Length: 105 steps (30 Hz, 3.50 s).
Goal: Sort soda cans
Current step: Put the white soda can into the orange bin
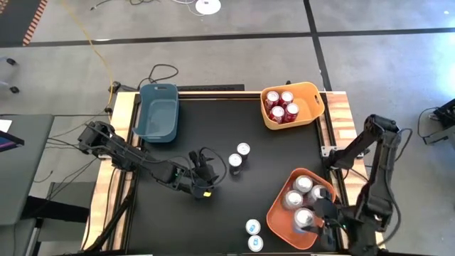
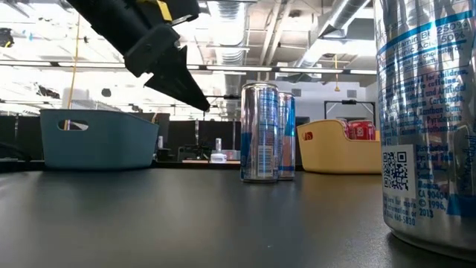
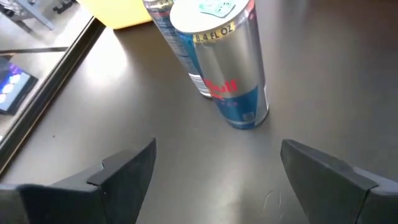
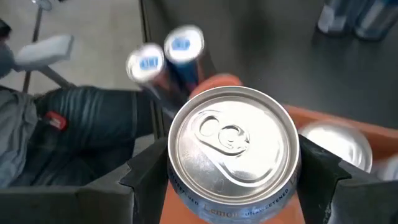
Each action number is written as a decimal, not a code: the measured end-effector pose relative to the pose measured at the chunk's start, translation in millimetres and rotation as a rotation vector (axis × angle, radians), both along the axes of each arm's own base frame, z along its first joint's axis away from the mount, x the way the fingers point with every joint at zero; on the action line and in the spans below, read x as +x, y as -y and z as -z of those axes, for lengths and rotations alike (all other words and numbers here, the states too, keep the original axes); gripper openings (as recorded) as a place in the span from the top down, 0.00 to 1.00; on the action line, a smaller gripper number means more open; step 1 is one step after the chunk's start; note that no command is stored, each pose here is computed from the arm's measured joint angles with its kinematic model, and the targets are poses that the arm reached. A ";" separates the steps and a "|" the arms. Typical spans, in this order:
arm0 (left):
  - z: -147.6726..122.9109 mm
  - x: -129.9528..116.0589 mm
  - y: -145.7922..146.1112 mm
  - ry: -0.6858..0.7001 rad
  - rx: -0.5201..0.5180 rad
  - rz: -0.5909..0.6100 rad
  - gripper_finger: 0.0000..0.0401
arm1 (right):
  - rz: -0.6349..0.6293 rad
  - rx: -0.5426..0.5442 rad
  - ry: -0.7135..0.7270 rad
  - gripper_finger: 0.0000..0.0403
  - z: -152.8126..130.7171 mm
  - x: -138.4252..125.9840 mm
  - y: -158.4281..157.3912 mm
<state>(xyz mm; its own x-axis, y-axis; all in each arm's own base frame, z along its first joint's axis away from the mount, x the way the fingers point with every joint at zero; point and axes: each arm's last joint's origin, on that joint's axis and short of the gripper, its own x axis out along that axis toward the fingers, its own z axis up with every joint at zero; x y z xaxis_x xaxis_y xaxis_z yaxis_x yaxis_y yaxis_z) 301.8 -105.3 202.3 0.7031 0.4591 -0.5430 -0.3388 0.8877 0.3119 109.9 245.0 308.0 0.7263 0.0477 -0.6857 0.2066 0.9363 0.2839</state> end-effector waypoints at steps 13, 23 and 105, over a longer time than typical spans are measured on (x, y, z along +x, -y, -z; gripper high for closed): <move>1.2 -0.4 3.0 -0.015 -0.052 0.039 0.16 | 0.198 -0.154 -0.020 0.33 50.2 -27.3 -20.8; 1.3 -0.5 3.3 -0.013 -0.061 0.038 0.16 | 0.405 -0.209 -0.060 0.33 70.7 -36.4 -20.2; -0.3 5.6 3.9 -0.020 -0.158 0.160 0.16 | 0.577 -0.175 -0.141 0.04 100.0 -13.4 -12.0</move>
<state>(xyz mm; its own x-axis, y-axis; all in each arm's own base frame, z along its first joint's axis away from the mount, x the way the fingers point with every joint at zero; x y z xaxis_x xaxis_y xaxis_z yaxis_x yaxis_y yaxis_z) 307.4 -109.2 202.6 0.7485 0.2510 -0.6138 -0.1853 0.9679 0.1698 96.5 256.9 208.0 0.5035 -0.4474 -0.7391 0.7179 0.6927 0.0697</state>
